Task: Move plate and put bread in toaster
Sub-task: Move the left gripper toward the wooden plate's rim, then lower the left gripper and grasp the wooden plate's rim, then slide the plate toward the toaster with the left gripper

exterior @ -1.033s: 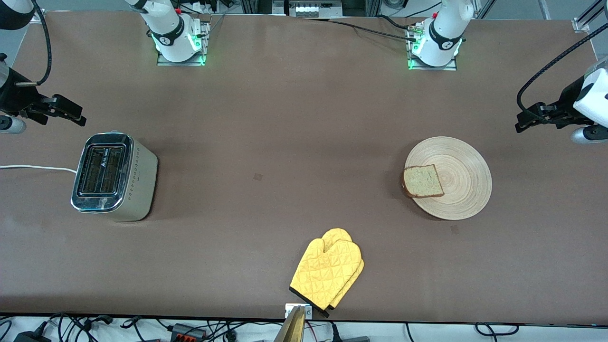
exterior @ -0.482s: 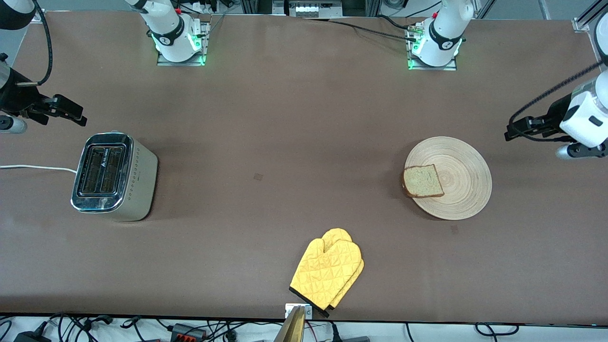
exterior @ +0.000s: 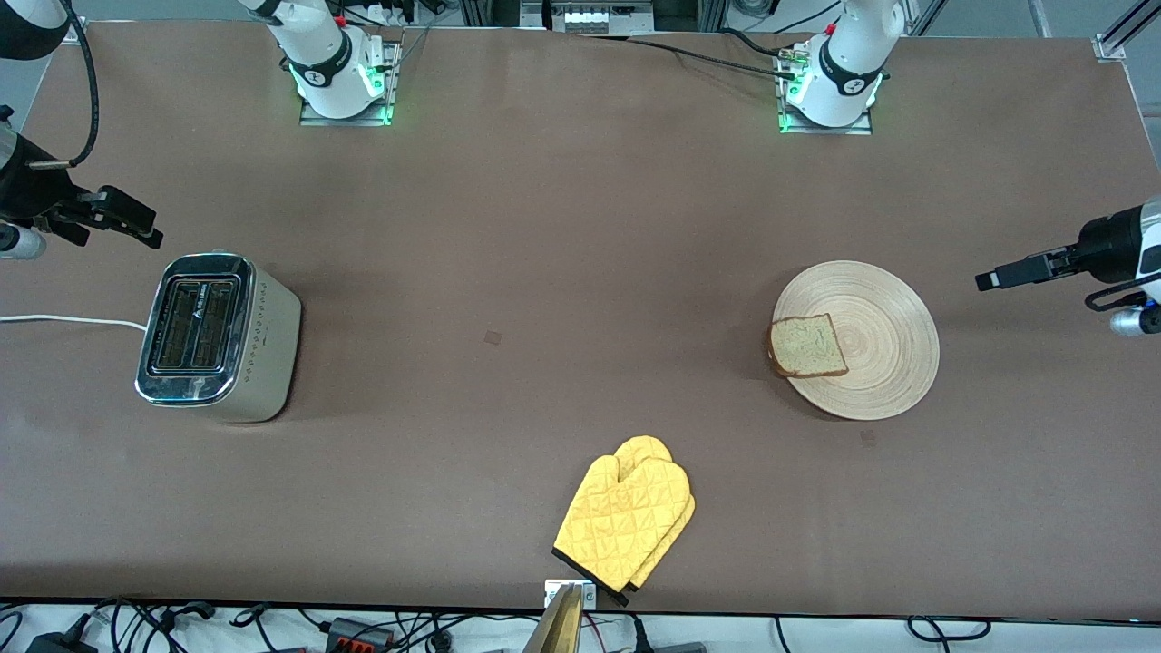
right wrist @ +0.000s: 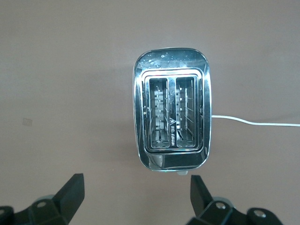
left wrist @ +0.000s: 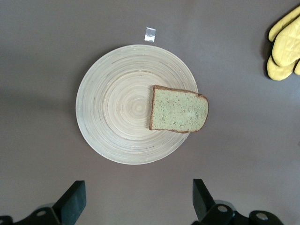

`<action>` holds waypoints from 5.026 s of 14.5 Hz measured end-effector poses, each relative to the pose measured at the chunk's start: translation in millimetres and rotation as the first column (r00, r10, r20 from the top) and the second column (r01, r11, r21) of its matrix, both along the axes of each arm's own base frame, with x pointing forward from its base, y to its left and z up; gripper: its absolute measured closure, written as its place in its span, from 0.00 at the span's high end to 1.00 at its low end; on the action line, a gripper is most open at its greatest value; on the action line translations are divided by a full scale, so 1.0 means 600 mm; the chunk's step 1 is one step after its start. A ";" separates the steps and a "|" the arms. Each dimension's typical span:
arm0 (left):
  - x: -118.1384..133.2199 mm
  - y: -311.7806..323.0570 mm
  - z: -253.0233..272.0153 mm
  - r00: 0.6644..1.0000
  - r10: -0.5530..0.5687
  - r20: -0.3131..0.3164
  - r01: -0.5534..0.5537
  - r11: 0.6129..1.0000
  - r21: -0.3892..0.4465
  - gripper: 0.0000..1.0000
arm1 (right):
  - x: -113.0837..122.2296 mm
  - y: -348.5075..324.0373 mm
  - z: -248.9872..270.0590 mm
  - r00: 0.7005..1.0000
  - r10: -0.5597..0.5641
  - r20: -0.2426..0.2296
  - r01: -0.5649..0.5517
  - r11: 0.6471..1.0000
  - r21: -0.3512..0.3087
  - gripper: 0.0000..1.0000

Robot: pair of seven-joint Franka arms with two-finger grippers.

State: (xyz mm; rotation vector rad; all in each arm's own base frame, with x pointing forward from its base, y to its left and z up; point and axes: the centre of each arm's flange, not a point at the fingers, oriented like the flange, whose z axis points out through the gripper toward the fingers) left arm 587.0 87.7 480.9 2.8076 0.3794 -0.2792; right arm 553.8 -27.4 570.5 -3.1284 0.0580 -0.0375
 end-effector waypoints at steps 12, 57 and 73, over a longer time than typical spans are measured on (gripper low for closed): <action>0.000 0.195 -0.323 0.997 -0.039 -0.065 0.018 0.957 -0.289 1.00 | 0.003 0.006 0.002 1.000 0.008 0.016 -0.008 1.000 -0.002 1.00; 0.002 0.096 -0.506 0.996 -0.093 0.011 0.076 0.727 -0.683 0.09 | 0.004 0.007 -0.002 1.000 0.011 0.017 -0.011 1.000 -0.003 1.00; 0.059 -0.458 -0.485 0.945 -0.312 0.095 0.256 0.533 -0.806 0.09 | 0.012 0.033 -0.045 0.999 0.039 -0.038 -0.039 0.999 -0.001 1.00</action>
